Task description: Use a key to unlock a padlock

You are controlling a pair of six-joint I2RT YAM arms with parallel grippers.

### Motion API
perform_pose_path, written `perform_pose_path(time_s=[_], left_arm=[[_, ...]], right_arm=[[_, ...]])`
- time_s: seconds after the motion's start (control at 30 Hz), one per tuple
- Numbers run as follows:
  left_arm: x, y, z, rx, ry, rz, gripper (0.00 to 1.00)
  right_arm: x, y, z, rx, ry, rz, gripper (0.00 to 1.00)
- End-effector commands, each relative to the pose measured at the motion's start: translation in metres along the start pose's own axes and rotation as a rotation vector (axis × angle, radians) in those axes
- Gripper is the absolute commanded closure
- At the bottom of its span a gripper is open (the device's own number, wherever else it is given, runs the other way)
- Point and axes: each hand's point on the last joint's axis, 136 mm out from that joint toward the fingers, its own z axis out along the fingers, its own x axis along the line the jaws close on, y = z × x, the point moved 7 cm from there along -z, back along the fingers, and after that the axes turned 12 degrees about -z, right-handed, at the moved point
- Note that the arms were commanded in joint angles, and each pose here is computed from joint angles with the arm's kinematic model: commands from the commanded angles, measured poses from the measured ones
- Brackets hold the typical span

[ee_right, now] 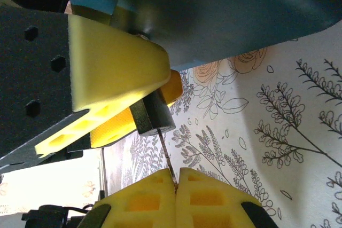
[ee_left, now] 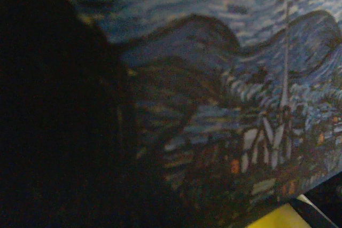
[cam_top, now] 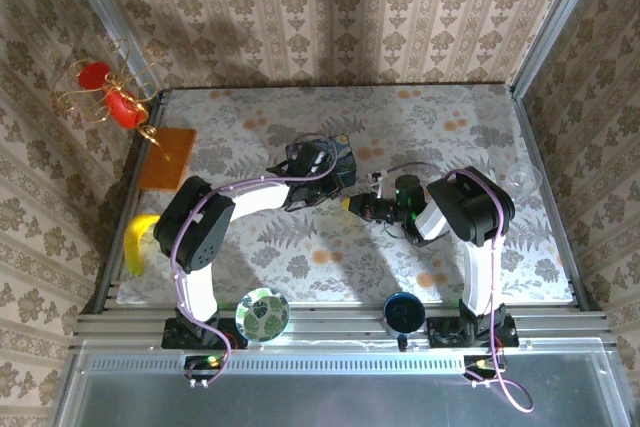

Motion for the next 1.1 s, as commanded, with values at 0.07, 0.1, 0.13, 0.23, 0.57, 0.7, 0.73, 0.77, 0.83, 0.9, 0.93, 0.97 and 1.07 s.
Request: perform_pose_path(time_s=[0.07,0.1,0.13,0.23,0.57,0.7,0.73,0.77,0.83,0.9,0.93,0.97,1.07], left_arm=[[0.008,-0.047,0.009,0.232,0.014,-0.01,1.0],[0.008,-0.047,0.01,0.234,0.014,-0.016,1.0],[0.008,-0.047,0.01,0.234,0.013,-0.021,1.0],[0.008,-0.048,0.011,0.236,0.007,-0.04,1.0],[0.001,-0.055,0.015,0.268,-0.002,-0.041,1.0],[0.001,-0.057,0.016,0.279,0.0,-0.042,1.0],[0.001,-0.057,0.017,0.281,-0.001,-0.04,1.0],[0.001,-0.058,0.017,0.284,0.0,-0.039,1.0],[0.001,-0.058,0.016,0.289,-0.001,-0.035,1.0],[0.003,-0.059,0.015,0.295,0.006,-0.031,1.0],[0.004,-0.059,0.015,0.298,0.01,-0.03,1.0],[0.005,-0.06,0.015,0.3,0.011,-0.029,1.0],[0.007,-0.059,0.015,0.3,0.011,-0.031,1.0]], right_arm=[[0.035,0.041,0.004,-0.169,-0.006,-0.219,1.0],[0.037,0.04,0.004,-0.168,-0.022,-0.236,1.0],[0.04,0.038,0.006,-0.163,-0.043,-0.252,1.0],[0.049,0.035,0.008,-0.165,-0.087,-0.294,1.0],[0.064,0.039,0.009,-0.253,-0.137,-0.339,1.0],[0.067,0.046,0.006,-0.298,-0.156,-0.336,1.0],[0.069,0.049,0.007,-0.301,-0.153,-0.335,1.0],[0.07,0.051,0.008,-0.299,-0.149,-0.335,1.0],[0.071,0.054,0.009,-0.296,-0.146,-0.332,1.0],[0.071,0.058,0.01,-0.292,-0.145,-0.325,1.0],[0.07,0.06,0.01,-0.292,-0.15,-0.32,1.0],[0.068,0.061,0.01,-0.291,-0.157,-0.31,1.0],[0.067,0.062,0.009,-0.288,-0.165,-0.303,0.99]])
